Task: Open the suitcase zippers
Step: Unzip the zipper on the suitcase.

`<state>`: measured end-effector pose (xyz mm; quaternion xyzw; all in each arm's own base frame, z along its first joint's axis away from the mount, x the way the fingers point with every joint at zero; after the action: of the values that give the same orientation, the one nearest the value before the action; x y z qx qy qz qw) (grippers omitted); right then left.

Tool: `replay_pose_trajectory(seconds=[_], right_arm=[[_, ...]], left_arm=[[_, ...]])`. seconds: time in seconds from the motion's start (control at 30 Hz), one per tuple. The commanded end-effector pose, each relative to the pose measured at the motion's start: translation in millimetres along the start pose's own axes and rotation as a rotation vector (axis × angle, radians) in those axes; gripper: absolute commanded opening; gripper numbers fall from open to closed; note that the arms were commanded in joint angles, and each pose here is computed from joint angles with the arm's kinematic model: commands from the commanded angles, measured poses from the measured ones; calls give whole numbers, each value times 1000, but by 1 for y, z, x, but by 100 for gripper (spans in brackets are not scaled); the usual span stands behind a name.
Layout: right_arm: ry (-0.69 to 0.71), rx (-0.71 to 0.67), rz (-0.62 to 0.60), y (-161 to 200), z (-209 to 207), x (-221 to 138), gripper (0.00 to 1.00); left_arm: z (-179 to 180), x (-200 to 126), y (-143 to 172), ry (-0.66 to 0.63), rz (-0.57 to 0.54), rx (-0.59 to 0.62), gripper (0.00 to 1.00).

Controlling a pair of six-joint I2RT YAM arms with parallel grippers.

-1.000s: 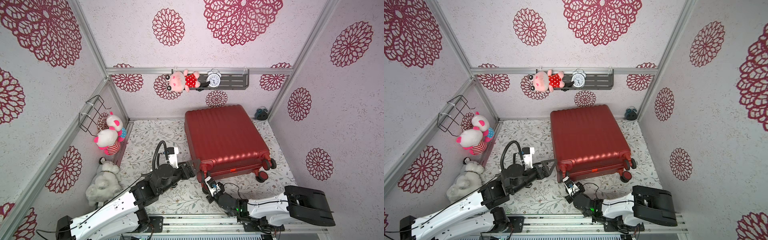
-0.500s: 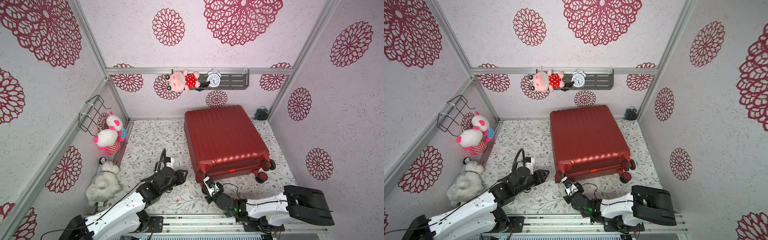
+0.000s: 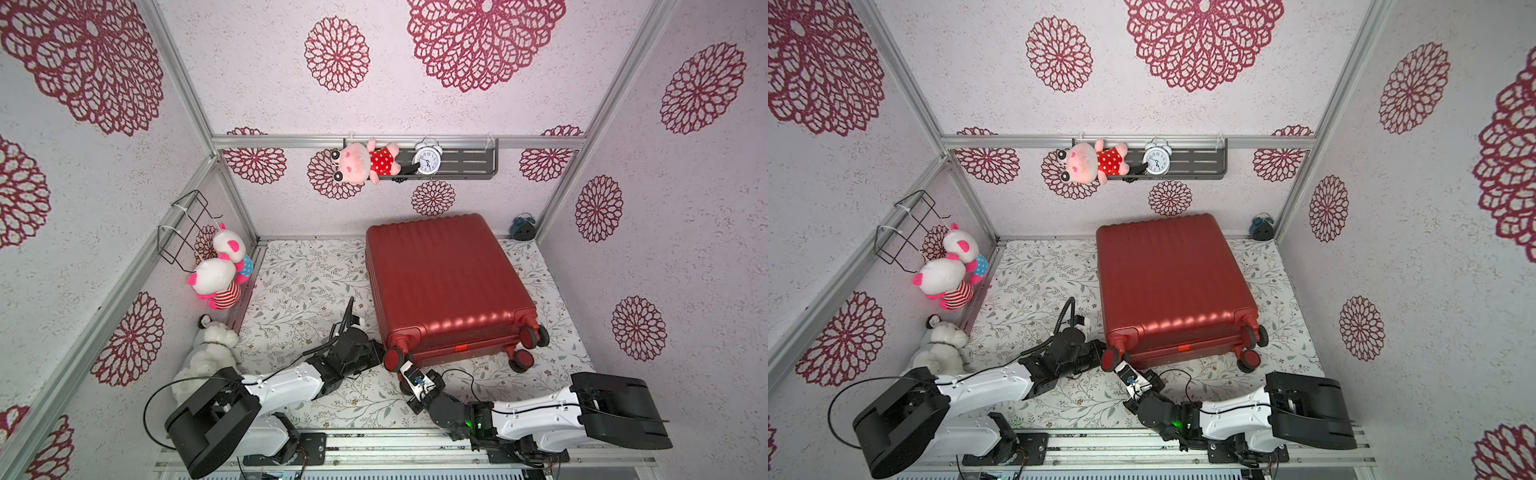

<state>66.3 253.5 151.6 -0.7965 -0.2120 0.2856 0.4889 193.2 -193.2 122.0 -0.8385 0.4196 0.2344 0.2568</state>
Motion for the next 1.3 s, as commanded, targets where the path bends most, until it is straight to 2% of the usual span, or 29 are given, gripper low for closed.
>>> replay_pose_trajectory(seconds=[0.0,0.2,0.57,0.87,1.13,1.27], right_arm=[[-191,-39,-87,-21,26,-6,0],[-157,-16,-126,-23,27,1,0],[-210,32,-128,-22,47,30,0],[-11,96,-98,-13,35,36,0],[-75,127,-143,-17,42,39,0],[-67,138,-127,-18,45,47,0]], left_arm=[[-38,6,2,191,33,11,16],[-47,13,12,222,53,21,14],[-57,18,22,269,61,40,13],[-53,12,23,279,41,46,13],[-41,8,23,278,7,46,13],[-38,8,25,292,13,32,12]])
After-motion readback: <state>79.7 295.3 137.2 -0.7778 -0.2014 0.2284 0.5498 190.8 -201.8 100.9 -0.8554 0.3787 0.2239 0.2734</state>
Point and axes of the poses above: each gripper's point midway between its finger pads, its own x axis out along the fingers, its own z axis along the line the jaws close on, y = z × x, the point moved 10 cm from there along -x, back along the fingers, and after that the axes turned 11 degrees about -x, right-handed, at the moved point
